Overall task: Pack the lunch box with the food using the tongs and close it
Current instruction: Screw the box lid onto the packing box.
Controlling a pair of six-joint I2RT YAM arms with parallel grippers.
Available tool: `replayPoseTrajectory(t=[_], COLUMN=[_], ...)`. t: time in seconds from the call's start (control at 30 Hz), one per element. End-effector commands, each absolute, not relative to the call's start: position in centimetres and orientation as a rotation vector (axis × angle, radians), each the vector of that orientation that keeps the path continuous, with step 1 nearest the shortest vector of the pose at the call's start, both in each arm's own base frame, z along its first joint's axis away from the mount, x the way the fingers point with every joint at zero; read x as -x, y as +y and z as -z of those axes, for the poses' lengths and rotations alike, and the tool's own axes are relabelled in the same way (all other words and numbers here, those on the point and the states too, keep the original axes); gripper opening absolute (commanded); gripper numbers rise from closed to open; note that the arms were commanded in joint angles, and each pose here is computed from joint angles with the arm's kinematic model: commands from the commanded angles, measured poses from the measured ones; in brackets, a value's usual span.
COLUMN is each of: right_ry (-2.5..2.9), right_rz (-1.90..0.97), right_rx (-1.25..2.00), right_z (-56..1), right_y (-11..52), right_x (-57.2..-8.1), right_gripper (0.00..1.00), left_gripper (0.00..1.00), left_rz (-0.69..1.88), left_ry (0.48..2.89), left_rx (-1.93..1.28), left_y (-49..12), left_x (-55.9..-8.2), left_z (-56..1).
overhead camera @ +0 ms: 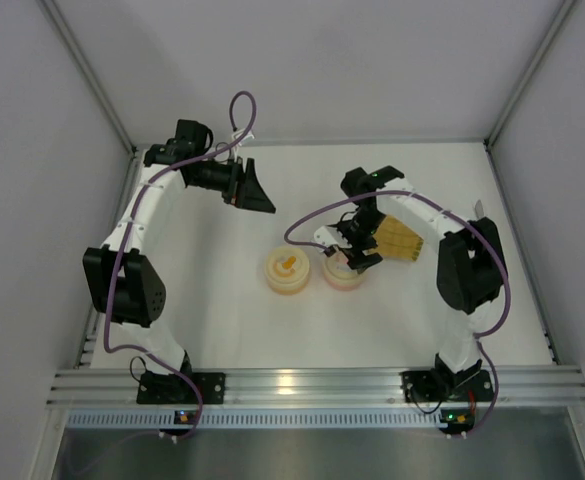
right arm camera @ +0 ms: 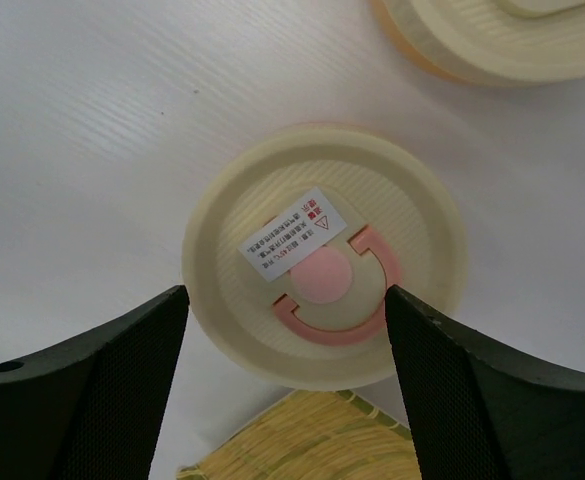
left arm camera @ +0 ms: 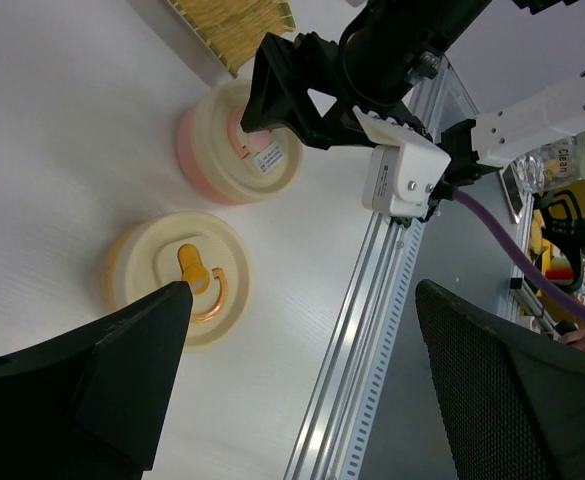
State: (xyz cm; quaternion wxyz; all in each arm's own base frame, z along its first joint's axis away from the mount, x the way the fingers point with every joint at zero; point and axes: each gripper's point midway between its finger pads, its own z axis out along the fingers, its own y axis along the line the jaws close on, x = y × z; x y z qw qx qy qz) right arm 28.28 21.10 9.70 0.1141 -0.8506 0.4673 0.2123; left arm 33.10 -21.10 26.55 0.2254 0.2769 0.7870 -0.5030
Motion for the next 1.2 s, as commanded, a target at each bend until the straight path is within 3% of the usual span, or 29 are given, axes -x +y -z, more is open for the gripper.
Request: replayPoseTrajectory(t=[0.0, 1.17], right_ry=[1.215, 1.083], right_rz=[-0.541, -0.414], right_rx=[2.538, 2.547], right_z=[-9.8, -11.1], right_y=[22.1, 24.3], right_x=[-28.6, -30.3], right_gripper=[0.79, 0.78], left_gripper=[0.98, 0.98], left_rz=[1.436, 1.480], left_ry=[2.105, 2.129], left_rx=[-0.783, -0.747], left_y=[-21.3, -21.1], left_x=[-33.3, -33.5], left_z=[-27.3, -26.4])
